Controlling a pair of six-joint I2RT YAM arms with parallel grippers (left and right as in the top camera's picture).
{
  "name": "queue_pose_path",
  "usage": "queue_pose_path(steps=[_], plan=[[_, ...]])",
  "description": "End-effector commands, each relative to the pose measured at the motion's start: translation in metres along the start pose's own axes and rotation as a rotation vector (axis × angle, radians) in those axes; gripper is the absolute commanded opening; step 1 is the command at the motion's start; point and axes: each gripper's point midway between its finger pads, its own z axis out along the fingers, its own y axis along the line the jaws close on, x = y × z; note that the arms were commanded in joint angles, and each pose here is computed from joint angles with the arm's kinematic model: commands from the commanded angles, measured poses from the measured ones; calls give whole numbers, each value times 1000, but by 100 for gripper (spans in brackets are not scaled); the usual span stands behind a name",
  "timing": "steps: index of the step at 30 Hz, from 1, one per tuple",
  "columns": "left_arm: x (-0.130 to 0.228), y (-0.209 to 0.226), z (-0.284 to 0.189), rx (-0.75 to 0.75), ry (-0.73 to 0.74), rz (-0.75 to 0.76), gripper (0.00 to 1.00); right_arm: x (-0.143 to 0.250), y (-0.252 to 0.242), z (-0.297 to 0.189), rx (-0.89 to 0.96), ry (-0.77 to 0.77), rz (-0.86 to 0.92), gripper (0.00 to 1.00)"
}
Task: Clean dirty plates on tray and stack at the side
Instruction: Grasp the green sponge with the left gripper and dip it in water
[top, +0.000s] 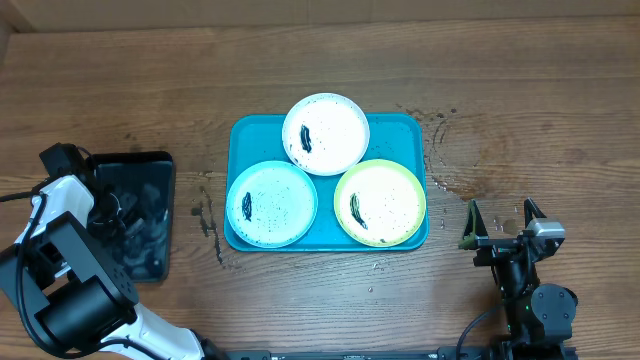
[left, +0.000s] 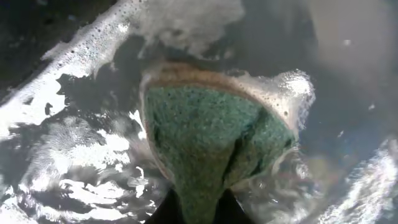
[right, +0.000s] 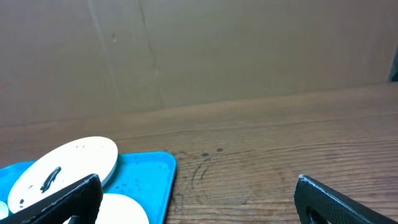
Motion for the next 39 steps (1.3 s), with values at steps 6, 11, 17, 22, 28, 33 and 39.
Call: queue_pose_path(steps=[6,11,17,22,28,33,39], plan=[[-25,2,5,-24,-96,-10,100,1,-3,0,15,-5,-3,100],[-39,-4,4,0,-156,-13,100,1,-3,0,15,-6,-3,100],[-37,-8,4,24,-144,-11,81,1,-3,0,15,-6,-3,100],[-33,-12,4,45,-125,-9,72,1,-3,0,15,-5,-3,100],[-34,-8,5,25,-128,-11,4,1,-3,0,15,-5,-3,100],[-30,-7,5,20,-113,-10,4,1,-3,0,15,-6,-3,100],[1,-10,6,54,21,-5,100,1,-3,0,15,-6,-3,100]])
